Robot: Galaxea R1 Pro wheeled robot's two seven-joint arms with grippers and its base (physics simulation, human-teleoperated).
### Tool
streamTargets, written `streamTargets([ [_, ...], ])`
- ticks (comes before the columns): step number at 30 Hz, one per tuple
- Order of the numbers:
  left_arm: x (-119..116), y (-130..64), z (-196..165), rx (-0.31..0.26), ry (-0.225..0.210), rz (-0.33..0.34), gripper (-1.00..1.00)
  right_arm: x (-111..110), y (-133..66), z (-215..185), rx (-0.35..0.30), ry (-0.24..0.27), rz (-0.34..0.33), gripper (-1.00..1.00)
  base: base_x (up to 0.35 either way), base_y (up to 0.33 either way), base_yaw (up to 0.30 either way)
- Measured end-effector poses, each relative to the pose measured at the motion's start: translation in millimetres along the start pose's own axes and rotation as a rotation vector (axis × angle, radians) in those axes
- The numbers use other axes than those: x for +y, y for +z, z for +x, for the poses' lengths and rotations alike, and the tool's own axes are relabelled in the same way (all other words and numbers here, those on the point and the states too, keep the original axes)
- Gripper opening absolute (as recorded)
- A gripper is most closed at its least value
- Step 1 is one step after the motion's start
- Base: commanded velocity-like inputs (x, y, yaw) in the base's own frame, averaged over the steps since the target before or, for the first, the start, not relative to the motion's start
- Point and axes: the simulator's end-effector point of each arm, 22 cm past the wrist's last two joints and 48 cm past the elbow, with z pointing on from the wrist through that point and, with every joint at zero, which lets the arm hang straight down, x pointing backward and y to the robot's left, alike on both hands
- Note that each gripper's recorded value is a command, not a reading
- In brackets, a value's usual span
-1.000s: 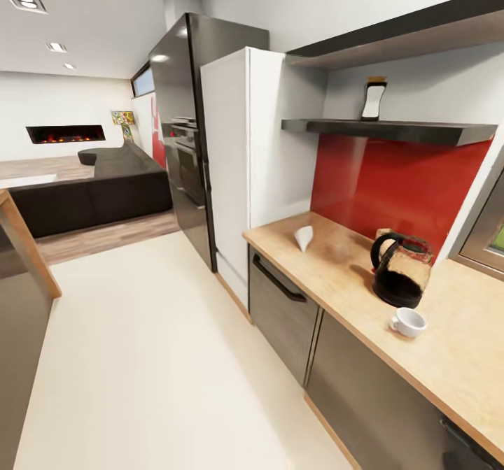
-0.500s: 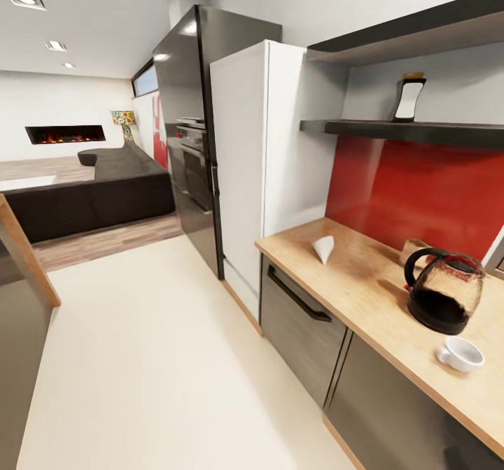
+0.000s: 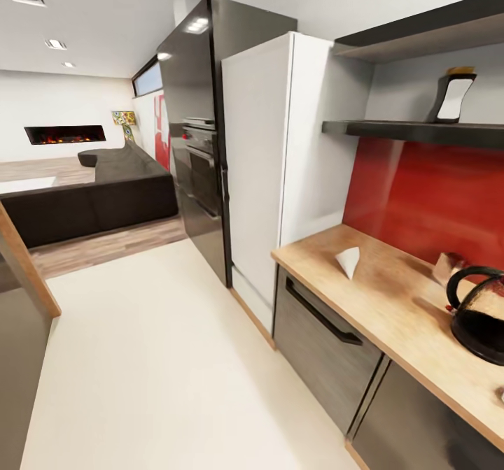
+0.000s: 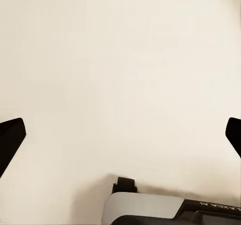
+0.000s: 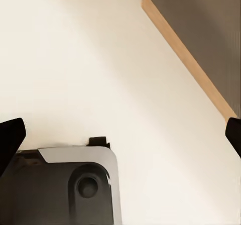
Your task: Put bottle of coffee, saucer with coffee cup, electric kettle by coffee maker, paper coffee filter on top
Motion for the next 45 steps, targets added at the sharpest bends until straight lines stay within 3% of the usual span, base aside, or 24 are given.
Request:
streamTargets([
  [12,0.1,0.1,-0.2,0.000,0.000,0.000,1.00,0.2,0.0,-0.5,-0.001,0.001,-0.001,1.00,0.283,0.233,-0.076],
  [45,0.8,0.0,0.0,0.000,0.001,-0.001,1.00,0.2,0.0,-0.6,-0.001,0.002,-0.001,1.00,0.281,0.235,-0.259],
])
